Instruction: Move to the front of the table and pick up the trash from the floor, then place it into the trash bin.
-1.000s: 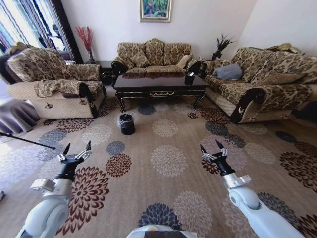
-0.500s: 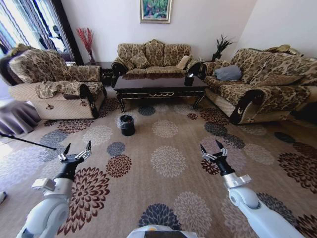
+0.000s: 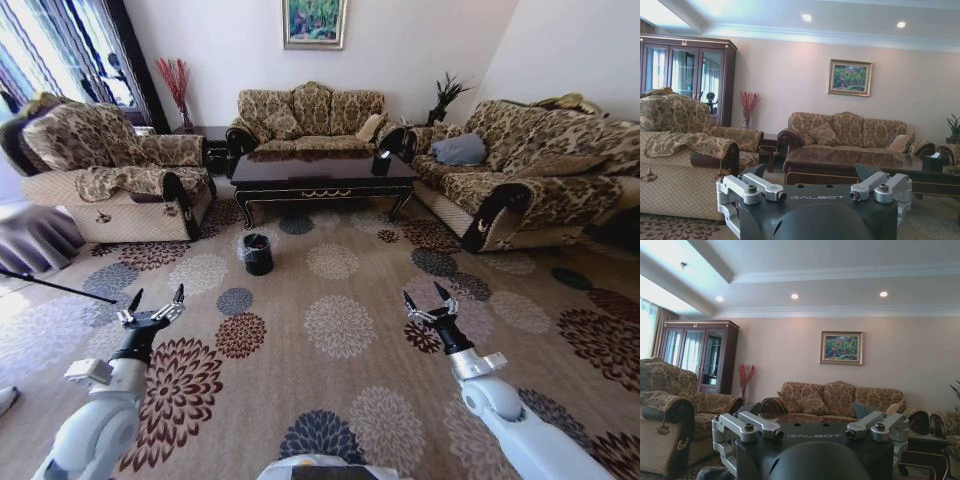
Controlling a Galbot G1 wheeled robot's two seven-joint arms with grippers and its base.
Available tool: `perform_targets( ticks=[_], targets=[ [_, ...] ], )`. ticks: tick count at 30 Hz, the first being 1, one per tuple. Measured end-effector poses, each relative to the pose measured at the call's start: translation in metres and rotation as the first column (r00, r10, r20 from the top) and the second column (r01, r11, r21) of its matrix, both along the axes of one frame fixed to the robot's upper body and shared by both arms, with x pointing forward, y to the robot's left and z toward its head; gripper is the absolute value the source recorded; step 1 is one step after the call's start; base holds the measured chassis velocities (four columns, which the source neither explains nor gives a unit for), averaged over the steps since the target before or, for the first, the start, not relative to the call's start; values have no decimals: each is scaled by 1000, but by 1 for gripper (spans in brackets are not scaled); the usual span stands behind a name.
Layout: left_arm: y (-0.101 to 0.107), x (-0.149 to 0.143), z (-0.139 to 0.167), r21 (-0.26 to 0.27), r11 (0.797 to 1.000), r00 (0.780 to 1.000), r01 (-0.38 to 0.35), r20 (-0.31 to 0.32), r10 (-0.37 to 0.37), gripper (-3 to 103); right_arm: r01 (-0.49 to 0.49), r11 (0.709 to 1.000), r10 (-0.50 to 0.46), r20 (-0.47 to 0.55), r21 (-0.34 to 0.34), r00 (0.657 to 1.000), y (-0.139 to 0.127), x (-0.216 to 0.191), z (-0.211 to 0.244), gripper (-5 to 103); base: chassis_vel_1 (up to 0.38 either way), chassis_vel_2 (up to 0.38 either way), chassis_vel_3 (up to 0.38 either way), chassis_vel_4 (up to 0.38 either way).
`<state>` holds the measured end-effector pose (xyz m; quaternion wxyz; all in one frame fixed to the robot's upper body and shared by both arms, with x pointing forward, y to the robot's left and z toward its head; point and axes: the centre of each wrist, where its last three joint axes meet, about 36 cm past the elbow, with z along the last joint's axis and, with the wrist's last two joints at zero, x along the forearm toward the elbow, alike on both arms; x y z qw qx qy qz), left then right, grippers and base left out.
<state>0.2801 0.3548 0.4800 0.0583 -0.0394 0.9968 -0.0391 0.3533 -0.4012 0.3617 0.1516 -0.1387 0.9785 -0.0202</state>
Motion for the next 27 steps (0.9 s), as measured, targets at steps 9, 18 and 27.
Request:
perform_targets(
  ticks=[9,18,27],
  targets=[
    [0,0,1,3,1000,1000,3,1,-3,100,-1,1000,1,1,-1,1000,0,1,0,100,0,0,0,0],
    [0,0,2,3,1000,1000,7,3,-7,100,0,1000,0,0,-2,1000,0,1,0,100,0,0,0,0],
    [0,0,3,3,1000,1000,8,6,-8,100,2,1000,-2,1,1,1000,0,1,1,100,0,0,0,0]
  ],
)
